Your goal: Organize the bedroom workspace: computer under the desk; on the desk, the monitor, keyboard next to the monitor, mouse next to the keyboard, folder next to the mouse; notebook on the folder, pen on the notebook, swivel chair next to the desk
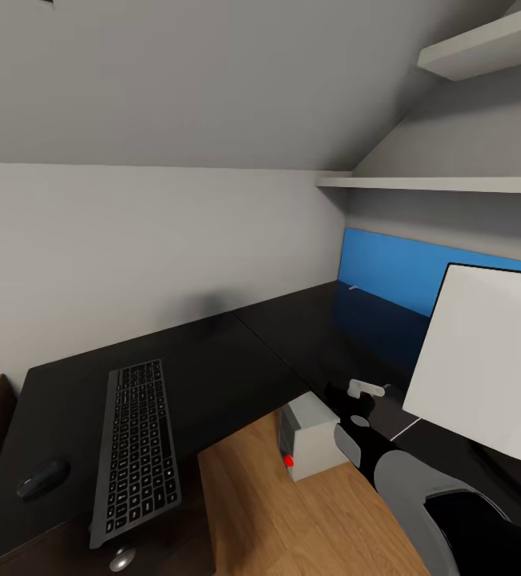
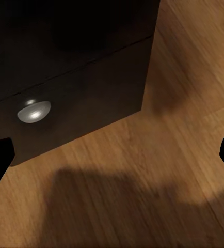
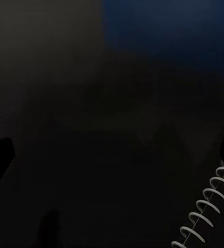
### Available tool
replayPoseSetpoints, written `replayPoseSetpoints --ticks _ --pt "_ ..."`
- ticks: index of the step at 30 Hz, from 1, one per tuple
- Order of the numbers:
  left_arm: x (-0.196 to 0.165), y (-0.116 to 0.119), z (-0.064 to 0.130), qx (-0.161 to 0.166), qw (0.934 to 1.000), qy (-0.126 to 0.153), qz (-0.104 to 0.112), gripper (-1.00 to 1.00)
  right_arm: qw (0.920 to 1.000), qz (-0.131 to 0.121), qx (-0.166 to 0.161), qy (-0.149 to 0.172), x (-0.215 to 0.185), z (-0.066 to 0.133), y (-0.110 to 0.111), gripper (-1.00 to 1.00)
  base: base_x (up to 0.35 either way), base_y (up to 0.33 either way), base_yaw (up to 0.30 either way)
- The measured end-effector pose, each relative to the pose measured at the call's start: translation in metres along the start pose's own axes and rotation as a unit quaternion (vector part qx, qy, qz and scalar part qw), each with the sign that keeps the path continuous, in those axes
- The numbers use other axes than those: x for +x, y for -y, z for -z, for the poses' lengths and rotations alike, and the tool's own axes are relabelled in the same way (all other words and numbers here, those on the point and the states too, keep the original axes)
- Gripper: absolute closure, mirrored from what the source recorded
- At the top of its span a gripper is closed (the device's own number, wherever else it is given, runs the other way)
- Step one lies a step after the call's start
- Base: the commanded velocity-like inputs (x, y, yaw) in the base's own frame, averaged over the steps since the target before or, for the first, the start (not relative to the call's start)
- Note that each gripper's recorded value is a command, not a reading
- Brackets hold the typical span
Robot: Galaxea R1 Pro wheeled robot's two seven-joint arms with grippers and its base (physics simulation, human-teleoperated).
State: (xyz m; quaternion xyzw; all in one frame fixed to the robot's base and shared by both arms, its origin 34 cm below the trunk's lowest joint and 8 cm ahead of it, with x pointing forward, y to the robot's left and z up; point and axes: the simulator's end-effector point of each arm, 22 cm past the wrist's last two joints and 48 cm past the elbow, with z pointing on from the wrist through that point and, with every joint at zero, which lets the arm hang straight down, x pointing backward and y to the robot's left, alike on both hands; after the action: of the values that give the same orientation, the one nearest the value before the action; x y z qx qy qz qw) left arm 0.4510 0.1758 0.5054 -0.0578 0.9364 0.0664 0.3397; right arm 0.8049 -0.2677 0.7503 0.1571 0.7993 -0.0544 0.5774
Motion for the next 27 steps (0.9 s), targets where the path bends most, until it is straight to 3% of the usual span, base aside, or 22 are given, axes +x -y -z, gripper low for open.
replayPoseSetpoints --ticks 27 --pt "0.0 -0.001 0.0 0.0 1.0 0.0 -0.001 -1.0 0.9995 0.013 0.007 -0.027 0.01 -0.003 0.011 -1.0 0.0 0.0 0.0"
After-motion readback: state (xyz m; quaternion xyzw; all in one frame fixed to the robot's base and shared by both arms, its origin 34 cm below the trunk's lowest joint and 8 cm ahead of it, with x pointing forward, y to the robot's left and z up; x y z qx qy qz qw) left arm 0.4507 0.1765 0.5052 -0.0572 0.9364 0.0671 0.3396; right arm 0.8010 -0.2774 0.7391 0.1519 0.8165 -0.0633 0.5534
